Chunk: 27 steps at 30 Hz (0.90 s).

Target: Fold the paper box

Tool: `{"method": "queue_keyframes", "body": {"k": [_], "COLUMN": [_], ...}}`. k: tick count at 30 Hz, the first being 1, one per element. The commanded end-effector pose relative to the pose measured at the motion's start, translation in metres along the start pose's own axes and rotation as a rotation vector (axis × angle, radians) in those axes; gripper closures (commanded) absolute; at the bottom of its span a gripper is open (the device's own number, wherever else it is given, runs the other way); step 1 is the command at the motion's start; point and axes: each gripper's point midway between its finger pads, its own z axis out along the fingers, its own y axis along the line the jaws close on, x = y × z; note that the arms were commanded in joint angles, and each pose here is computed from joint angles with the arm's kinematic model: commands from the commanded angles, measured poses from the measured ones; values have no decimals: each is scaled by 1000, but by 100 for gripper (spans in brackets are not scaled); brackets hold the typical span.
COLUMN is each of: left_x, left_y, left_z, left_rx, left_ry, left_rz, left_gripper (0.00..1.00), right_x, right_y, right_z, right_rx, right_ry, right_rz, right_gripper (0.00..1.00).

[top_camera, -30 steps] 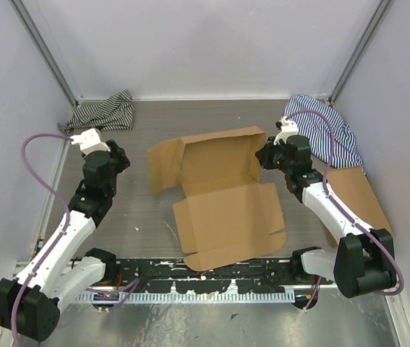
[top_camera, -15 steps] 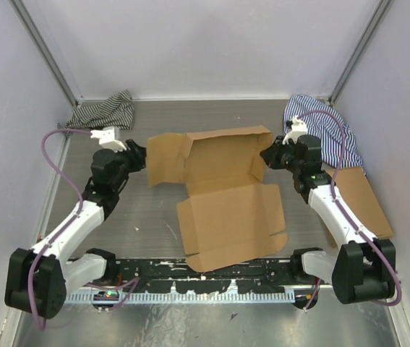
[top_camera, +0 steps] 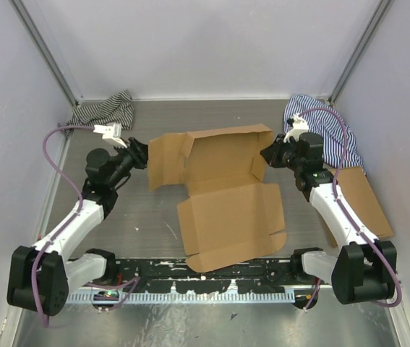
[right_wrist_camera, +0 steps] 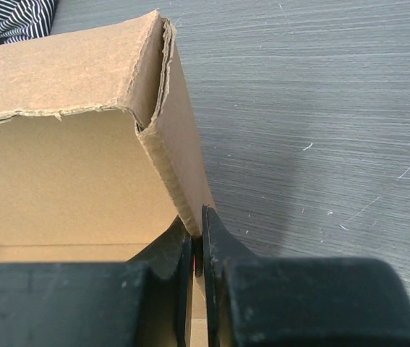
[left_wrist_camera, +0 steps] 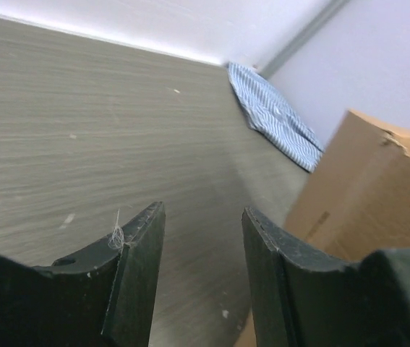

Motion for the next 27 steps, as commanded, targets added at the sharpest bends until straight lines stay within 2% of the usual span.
{"method": "queue_keyframes", "body": {"k": [1, 14, 23, 27], "left_x": [17, 28, 50, 48], "left_y": [-37, -52, -55, -62], "left_z": [-9, -44, -30, -25], "left_rx": [215, 245, 292, 318], "left_ry": [79, 112, 183, 181], "left_rz": [-84, -129, -182, -180], "left_gripper": [47, 47, 48, 48], "right_x": [-33, -18, -15, -13], "right_y": [8, -10, -4, -4], "right_z": [4, 20, 20, 21], "right_rx": [-20, 40, 1, 1], "right_ry": [-71, -14, -11, -3], "right_rz": [1, 26, 25, 26], "right_gripper": [99, 99, 99, 99]}}
